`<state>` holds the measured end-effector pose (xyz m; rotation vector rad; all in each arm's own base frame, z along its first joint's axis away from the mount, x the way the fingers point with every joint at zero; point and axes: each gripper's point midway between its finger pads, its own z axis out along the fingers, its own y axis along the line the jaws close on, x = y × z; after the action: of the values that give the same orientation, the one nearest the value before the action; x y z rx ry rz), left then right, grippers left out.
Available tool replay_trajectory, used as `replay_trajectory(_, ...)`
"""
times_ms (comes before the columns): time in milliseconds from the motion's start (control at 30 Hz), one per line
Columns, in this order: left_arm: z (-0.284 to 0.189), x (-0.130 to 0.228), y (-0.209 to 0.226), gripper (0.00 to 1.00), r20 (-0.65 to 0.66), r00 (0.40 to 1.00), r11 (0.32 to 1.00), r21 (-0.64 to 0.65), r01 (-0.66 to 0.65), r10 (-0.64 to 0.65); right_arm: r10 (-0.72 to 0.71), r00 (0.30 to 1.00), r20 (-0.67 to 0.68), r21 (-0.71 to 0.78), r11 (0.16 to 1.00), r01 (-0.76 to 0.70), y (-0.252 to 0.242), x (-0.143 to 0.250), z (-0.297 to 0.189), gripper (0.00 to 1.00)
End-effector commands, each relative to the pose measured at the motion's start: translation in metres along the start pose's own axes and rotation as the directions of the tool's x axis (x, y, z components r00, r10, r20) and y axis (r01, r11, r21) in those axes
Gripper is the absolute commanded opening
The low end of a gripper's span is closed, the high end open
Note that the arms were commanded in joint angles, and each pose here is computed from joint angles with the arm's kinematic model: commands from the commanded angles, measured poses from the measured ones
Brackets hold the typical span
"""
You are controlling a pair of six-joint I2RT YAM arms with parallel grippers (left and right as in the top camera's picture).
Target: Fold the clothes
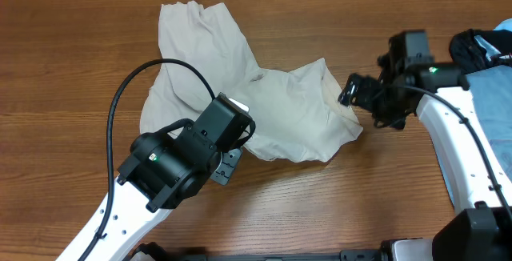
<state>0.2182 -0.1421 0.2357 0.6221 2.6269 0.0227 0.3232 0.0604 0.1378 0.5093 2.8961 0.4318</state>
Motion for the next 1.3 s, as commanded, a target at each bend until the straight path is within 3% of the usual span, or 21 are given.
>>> replay_trajectory(0, -0.009, -0.007, 0.010, 0.04, 0.052, 0.998, 0.998, -0.034, 0.046, -0.044, 0.076, 0.993, -0.092, -0.052, 0.995, -0.081, -0.003, 0.025, 0.024, 1.00)
replay_trajectory(100, -0.009, -0.007, 0.010, 0.04, 0.052, 0.998, 0.998, -0.037, 0.046, -0.044, 0.127, 0.983, -0.137, -0.109, 0.984, -0.142, -0.005, 0.041, 0.054, 1.00)
replay_trajectory(400, -0.009, -0.007, 0.010, 0.05, 0.051, 0.998, 0.998, -0.037, 0.046, -0.044, 0.196, 0.976, -0.097, -0.098, 0.974, -0.206, -0.023, 0.049, 0.090, 0.96)
replay_trajectory(567, -0.009, -0.007, 0.010, 0.06, 0.052, 0.997, 0.998, -0.037, 0.054, -0.052, 0.200, 0.978, -0.055, -0.133, 0.969, -0.206, -0.022, 0.043, 0.099, 0.83)
replay_trajectory(700, -0.009, -0.007, 0.010, 0.06, 0.052, 0.997, 0.998, -0.037, 0.054, -0.052, 0.190, 0.981, -0.040, -0.144, 0.971, -0.193, -0.020, 0.040, 0.104, 0.79)
replay_trajectory(733, -0.009, -0.007, 0.010, 0.06, 0.051, 0.997, 0.998, -0.037, 0.054, -0.052, 0.189, 0.981, -0.039, -0.145, 0.970, -0.193, -0.020, 0.040, 0.105, 0.75)
replay_trajectory(800, -0.009, -0.007, 0.010, 0.06, 0.052, 0.997, 0.998, -0.037, 0.055, -0.053, 0.186, 0.982, -0.036, -0.147, 0.971, -0.190, -0.019, 0.039, 0.106, 0.55)
replay_trajectory(867, -0.009, -0.007, 0.010, 0.06, 0.053, 0.997, 0.998, -0.037, 0.057, -0.055, 0.185, 0.982, -0.032, -0.150, 0.971, -0.188, -0.019, 0.037, 0.107, 0.25)
replay_trajectory(933, -0.009, -0.007, 0.011, 0.06, 0.054, 0.997, 0.998, -0.040, 0.057, -0.054, 0.184, 0.983, -0.021, -0.148, 0.971, -0.185, -0.019, 0.035, 0.107, 0.06)
replay_trajectory(1100, -0.010, -0.008, 0.016, 0.04, 0.062, 0.996, 0.996, -0.067, 0.064, -0.060, 0.182, 0.983, 0.011, -0.133, 0.975, -0.179, -0.023, 0.029, 0.104, 0.04)
replay_trajectory(1267, -0.031, -0.024, 0.033, 0.04, 0.148, 0.982, 0.983, -0.127, 0.134, -0.114, 0.178, 0.975, 0.133, -0.167, 0.974, -0.155, -0.020, -0.005, 0.042, 0.04)
